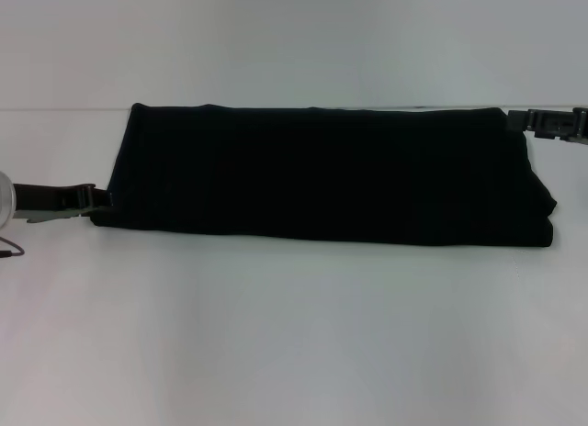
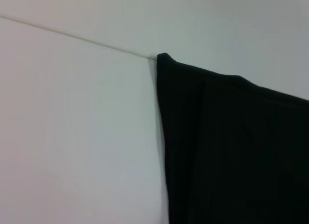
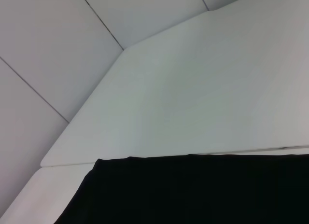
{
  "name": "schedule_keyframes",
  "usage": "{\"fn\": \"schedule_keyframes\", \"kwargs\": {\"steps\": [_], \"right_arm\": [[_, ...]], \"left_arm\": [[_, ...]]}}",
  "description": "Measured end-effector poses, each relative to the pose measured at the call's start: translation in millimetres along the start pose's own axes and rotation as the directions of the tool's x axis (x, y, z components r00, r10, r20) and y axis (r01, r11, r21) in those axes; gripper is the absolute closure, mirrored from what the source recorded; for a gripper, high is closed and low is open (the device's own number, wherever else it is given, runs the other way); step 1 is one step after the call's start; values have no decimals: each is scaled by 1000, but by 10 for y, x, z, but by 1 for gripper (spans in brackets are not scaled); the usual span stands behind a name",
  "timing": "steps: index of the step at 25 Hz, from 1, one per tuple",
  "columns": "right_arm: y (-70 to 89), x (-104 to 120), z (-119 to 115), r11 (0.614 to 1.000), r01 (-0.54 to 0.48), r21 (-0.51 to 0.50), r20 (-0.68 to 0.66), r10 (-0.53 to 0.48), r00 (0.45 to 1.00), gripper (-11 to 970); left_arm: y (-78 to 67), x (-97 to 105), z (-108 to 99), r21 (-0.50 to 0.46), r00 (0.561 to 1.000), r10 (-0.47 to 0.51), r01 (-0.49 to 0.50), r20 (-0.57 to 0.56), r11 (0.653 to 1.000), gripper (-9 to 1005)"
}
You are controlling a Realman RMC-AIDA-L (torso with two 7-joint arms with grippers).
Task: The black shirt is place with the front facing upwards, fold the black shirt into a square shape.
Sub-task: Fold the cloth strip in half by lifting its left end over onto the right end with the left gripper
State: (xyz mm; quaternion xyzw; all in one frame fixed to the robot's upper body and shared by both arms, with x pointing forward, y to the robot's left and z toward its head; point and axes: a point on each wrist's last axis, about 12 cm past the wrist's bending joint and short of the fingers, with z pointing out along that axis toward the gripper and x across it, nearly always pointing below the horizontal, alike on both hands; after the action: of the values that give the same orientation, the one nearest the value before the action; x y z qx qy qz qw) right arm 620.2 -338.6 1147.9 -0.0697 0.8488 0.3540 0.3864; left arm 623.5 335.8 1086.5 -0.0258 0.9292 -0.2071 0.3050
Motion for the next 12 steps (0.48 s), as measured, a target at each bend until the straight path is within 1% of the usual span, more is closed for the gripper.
{"fn": "schedule_keyframes", "kwargs": {"steps": [6, 10, 12], "right_arm": [[-5, 1, -8, 1000, -3, 0, 4, 3, 1000, 152], [-11, -10, -8, 1000, 1, 7, -1, -1, 1000, 153], [-35, -8, -6, 1000, -4, 30, -17, 4, 1000, 153]], "left_arm": [[4, -10, 5, -15, 1000, 0, 0, -1, 1000, 712], [1, -16, 6, -16, 1000, 1, -1, -2, 1000, 796], [-1, -20, 6, -16, 1000, 1, -1, -1, 1000, 837]]}}
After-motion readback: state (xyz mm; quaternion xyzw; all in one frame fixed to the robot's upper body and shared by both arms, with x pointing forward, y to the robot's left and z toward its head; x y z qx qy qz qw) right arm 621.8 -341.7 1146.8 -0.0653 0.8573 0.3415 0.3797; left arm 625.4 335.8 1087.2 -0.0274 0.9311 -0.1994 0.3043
